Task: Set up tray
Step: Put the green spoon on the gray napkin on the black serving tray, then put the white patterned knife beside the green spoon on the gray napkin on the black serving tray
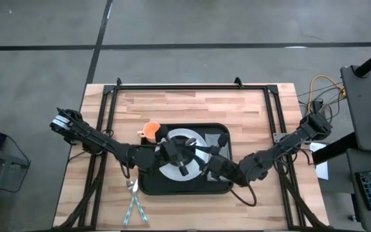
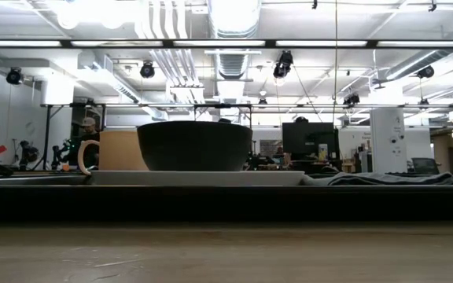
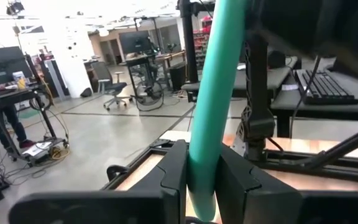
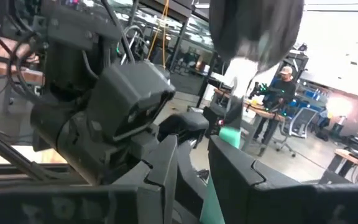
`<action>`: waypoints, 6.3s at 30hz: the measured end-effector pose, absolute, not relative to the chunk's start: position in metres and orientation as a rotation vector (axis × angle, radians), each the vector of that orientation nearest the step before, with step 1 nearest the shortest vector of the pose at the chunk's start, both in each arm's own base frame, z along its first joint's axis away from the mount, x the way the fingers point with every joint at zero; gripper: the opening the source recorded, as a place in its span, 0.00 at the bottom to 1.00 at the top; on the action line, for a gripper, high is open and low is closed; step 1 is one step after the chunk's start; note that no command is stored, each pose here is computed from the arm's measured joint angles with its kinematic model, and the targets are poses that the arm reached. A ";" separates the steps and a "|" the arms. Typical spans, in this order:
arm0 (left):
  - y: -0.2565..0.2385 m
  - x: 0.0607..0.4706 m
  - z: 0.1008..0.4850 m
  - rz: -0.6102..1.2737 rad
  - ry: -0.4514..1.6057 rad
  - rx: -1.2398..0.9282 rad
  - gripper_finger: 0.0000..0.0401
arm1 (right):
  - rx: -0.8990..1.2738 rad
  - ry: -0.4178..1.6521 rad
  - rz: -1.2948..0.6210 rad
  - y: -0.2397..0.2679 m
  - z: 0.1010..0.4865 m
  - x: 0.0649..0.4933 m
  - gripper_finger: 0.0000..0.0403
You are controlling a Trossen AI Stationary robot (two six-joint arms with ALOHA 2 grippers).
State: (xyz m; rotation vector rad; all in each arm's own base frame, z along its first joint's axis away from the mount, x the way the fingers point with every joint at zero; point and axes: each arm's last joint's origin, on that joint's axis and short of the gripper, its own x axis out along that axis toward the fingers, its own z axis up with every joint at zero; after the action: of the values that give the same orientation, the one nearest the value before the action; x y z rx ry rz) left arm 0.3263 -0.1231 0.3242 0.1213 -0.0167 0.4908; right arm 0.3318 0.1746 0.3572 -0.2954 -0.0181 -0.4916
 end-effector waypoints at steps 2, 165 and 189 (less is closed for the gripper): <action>-0.124 0.326 0.323 0.486 -0.008 0.128 0.08 | -0.289 -0.023 -0.496 0.175 0.359 0.330 0.22; -0.165 0.156 0.230 -0.345 0.524 -0.128 0.35 | 1.005 0.578 -0.233 0.029 0.138 0.201 0.20; -0.255 0.125 0.188 0.350 0.790 -0.664 0.25 | 0.867 0.453 -0.031 0.038 0.190 0.183 0.39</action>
State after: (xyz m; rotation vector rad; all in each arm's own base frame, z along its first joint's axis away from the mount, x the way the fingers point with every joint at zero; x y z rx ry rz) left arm 0.1248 -0.2555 0.1883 -0.6639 0.7895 0.3497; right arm 0.1833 0.0383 0.1904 0.8668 0.4526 -0.0314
